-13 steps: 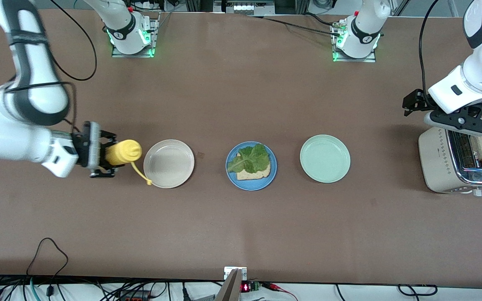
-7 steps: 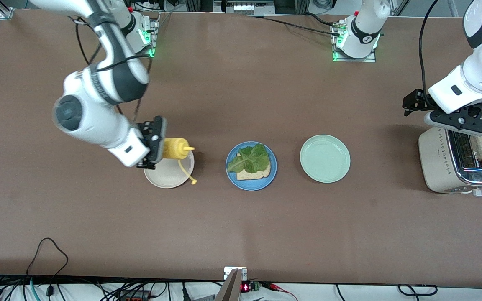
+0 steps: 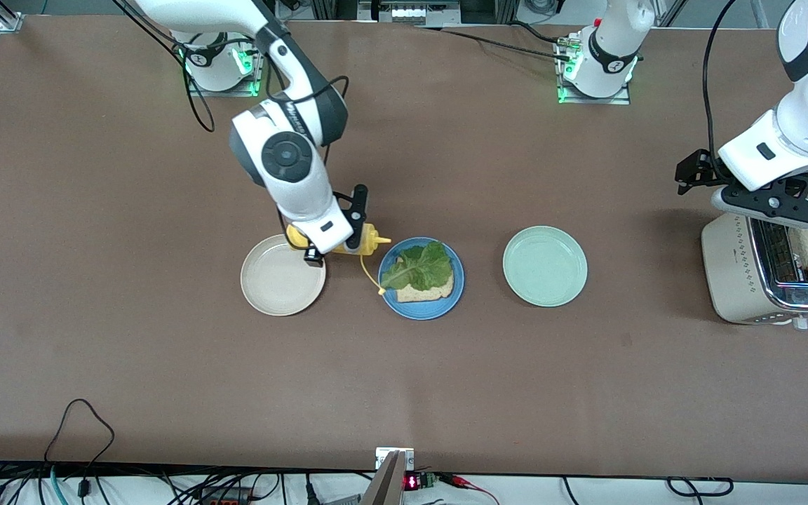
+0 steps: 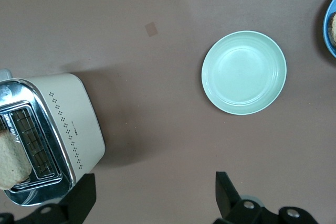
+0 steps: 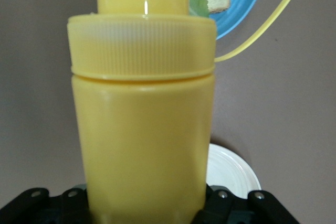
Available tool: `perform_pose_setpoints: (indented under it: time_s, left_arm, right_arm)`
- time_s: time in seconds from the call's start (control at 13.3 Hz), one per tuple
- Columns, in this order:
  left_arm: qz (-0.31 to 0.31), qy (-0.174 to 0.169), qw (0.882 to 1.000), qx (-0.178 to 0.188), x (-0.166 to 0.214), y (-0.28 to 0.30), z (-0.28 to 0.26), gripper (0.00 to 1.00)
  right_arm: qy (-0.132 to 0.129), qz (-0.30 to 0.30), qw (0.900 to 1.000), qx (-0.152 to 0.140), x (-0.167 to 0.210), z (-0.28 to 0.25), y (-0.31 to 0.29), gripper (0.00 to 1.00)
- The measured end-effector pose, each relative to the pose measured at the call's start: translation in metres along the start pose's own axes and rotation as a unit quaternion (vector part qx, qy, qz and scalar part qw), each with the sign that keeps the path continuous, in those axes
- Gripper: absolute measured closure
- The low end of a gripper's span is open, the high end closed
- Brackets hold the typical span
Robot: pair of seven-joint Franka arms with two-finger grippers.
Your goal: Make sandwich in blue plate with both arms
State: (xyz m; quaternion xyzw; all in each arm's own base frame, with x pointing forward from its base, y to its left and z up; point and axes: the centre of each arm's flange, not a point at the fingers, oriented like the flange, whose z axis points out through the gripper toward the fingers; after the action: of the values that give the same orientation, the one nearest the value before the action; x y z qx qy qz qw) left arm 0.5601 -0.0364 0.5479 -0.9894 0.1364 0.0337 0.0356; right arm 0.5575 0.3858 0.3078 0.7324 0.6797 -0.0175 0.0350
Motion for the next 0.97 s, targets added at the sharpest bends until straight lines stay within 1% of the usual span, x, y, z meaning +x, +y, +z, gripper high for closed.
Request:
perform_pose_setpoints:
  time_s: [0.15, 0.3, 0.45, 0.6, 0.67, 0.75, 0.97]
  left_arm:
    - [0.000, 0.000, 1.000, 0.000, 0.000, 0.000, 0.000, 0.00]
    - [0.000, 0.000, 1.000, 0.000, 0.000, 0.000, 0.000, 0.00]
    - [0.000, 0.000, 1.000, 0.000, 0.000, 0.000, 0.000, 0.00]
    - [0.000, 0.000, 1.000, 0.000, 0.000, 0.000, 0.000, 0.00]
    - [-0.001, 0.000, 1.000, 0.000, 0.000, -0.001, 0.000, 0.00]
    - [-0.001, 0.000, 1.000, 0.000, 0.000, -0.001, 0.000, 0.00]
    - [-0.001, 0.000, 1.000, 0.000, 0.000, -0.002, 0.000, 0.00]
  right_arm:
    - [-0.012, -0.015, 1.000, -0.011, 0.013, 0.024, -0.005, 0.48]
    - [-0.022, -0.021, 0.999, -0.017, 0.021, 0.036, -0.007, 0.48]
    - [-0.023, -0.022, 0.999, -0.022, 0.024, 0.036, -0.006, 0.48]
    - [-0.019, -0.010, 0.999, -0.029, 0.021, 0.026, 0.000, 0.48]
    - [-0.018, 0.003, 0.999, -0.034, 0.013, 0.014, 0.008, 0.48]
    - [-0.018, 0.019, 0.999, -0.036, -0.002, -0.003, 0.020, 0.48]
    - [-0.026, 0.060, 0.998, -0.027, -0.071, -0.067, 0.047, 0.48]
